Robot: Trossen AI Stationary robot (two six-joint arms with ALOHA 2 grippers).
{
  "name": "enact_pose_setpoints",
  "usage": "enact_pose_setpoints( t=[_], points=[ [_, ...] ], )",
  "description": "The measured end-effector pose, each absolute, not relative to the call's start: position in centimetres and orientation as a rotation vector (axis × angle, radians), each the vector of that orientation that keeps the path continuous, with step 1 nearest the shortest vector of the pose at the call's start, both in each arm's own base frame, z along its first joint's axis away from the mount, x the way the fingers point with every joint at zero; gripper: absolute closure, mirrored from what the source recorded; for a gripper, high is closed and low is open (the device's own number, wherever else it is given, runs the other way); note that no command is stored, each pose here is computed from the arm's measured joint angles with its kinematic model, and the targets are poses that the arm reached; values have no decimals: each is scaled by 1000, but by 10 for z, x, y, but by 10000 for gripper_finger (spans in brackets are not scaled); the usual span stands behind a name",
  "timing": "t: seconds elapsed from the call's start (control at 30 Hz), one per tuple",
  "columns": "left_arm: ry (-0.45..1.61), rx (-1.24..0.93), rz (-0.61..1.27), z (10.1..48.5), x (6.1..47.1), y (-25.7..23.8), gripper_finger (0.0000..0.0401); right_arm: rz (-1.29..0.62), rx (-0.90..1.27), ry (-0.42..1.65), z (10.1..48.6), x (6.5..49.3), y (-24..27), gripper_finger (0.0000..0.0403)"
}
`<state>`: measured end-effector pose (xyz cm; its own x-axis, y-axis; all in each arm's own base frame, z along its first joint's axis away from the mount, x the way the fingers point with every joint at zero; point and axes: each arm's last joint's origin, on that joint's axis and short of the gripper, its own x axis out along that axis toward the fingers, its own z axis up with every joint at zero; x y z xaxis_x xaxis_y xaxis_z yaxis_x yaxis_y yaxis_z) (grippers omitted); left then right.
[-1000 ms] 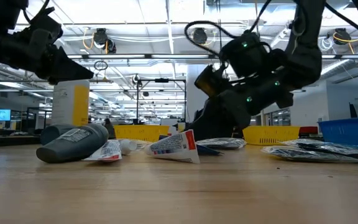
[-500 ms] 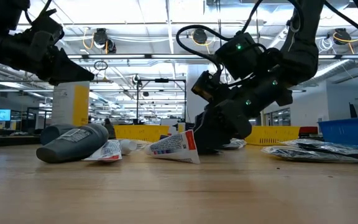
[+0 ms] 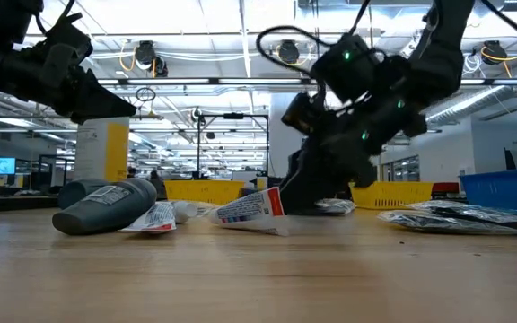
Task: Pick & Place Travel size toiletries
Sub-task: Put the dark blue shave cream into the right yellow bin
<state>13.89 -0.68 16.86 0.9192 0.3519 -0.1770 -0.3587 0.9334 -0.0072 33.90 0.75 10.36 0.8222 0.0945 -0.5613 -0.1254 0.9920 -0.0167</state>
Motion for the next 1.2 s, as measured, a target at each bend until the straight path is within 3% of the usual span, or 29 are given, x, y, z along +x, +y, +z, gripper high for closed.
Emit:
enact_pose_setpoints(
  t=[0.27, 0.43, 0.53, 0.67, 0.73, 0.87, 1.03, 1.2],
  points=[
    [174, -43, 366, 169, 139, -7, 384, 121, -112, 686, 159, 310, 7, 293],
    [174, -43, 366, 169, 139, -7, 384, 4, -313, 708, 196, 284, 1, 293],
    [174, -46, 366, 169, 139, -7, 384, -169, -481, 720, 218, 268, -5, 293],
    [174, -46, 366, 169, 139, -7, 384, -598, -707, 796, 239, 248, -22, 293],
    [174, -46, 366, 169, 139, -7, 384, -681, -798, 871, 245, 238, -36, 293],
    [174, -46, 366, 169, 139, -7, 384, -614, -772, 1032, 242, 218, -76, 293],
    [174, -46, 366, 169, 139, -7, 384, -668, -625, 1224, 232, 185, -136, 293],
    [175, -40, 365, 169, 139, -7, 384, -524, -587, 1302, 218, 167, -168, 293]
  ],
)
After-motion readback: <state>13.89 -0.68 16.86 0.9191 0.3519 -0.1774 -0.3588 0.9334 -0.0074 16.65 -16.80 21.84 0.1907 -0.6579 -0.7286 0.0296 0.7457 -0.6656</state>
